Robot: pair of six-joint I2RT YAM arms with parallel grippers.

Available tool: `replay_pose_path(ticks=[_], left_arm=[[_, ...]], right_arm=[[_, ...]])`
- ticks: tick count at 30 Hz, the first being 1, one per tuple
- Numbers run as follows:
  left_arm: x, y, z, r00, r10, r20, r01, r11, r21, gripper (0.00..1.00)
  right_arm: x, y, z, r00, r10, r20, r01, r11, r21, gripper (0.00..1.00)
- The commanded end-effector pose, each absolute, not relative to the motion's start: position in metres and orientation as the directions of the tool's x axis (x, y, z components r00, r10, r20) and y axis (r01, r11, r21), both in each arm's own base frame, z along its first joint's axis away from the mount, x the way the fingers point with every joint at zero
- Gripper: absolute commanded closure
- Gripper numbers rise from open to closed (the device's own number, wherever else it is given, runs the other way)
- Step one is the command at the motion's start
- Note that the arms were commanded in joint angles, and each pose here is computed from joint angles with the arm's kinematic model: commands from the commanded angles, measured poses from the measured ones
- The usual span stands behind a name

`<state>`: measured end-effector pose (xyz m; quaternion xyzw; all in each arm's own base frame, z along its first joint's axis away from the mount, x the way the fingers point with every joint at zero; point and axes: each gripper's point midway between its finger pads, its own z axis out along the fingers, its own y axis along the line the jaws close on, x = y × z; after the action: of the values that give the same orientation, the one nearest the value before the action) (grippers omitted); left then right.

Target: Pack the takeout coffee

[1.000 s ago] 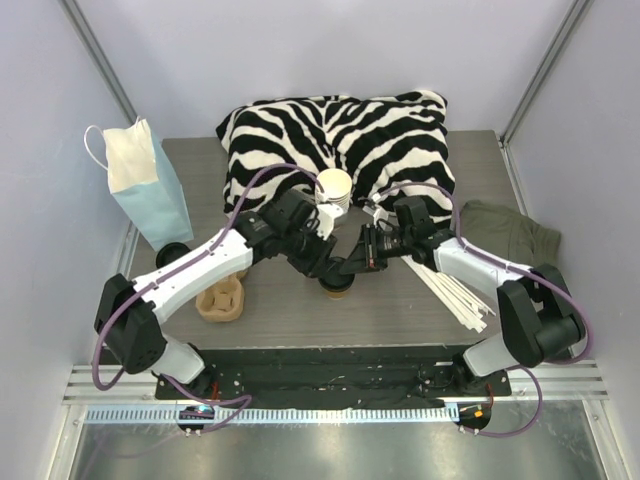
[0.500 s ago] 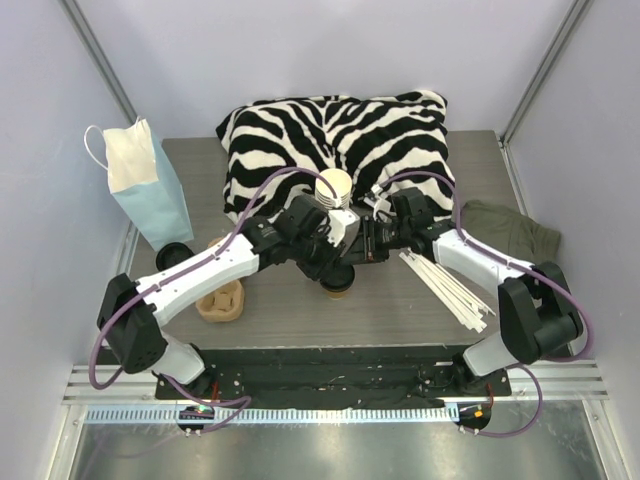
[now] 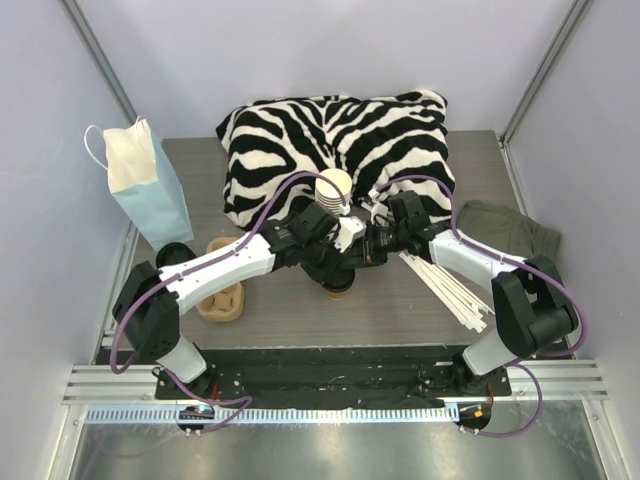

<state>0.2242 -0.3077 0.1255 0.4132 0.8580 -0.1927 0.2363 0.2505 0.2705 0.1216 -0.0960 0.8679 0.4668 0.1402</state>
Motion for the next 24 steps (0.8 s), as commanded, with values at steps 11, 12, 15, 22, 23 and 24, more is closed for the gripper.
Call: replay_pose_path(ticks=[11, 12, 15, 22, 23, 24], left_arm=[[0.226, -0.319, 0.207, -0.461, 0.561, -0.688, 0.832, 0.543, -0.115, 0.78], [0.227, -0.320, 0.203, -0.468, 0.558, -0.685, 0.829, 0.546, -0.121, 0.78], [0.221, -0.320, 0.179, -0.485, 0.583, -0.652, 0.830, 0.541, -0.135, 0.78], [0.213, -0.295, 0.104, -0.534, 0.672, -0.513, 0.817, 0.565, -0.111, 0.80], [0.214, -0.292, 0.101, -0.543, 0.671, -0.505, 0.812, 0.573, -0.110, 0.80], [0.215, -0.291, 0.099, -0.553, 0.669, -0.496, 0.807, 0.579, -0.119, 0.80]], right_arm=[[0.246, 0.270, 0.122, -0.934, -0.062, -0.352, -0.324, 0.565, 0.758, 0.83], [0.247, 0.270, 0.121, -0.935, -0.061, -0.349, -0.320, 0.569, 0.758, 0.83], [0.247, 0.269, 0.116, -0.937, -0.062, -0.343, -0.313, 0.578, 0.753, 0.83], [0.243, 0.266, 0.107, -0.943, -0.072, -0.325, -0.303, 0.591, 0.748, 0.83], [0.243, 0.265, 0.106, -0.944, -0.073, -0.323, -0.301, 0.594, 0.746, 0.83], [0.242, 0.265, 0.106, -0.943, -0.077, -0.324, -0.304, 0.595, 0.744, 0.84]])
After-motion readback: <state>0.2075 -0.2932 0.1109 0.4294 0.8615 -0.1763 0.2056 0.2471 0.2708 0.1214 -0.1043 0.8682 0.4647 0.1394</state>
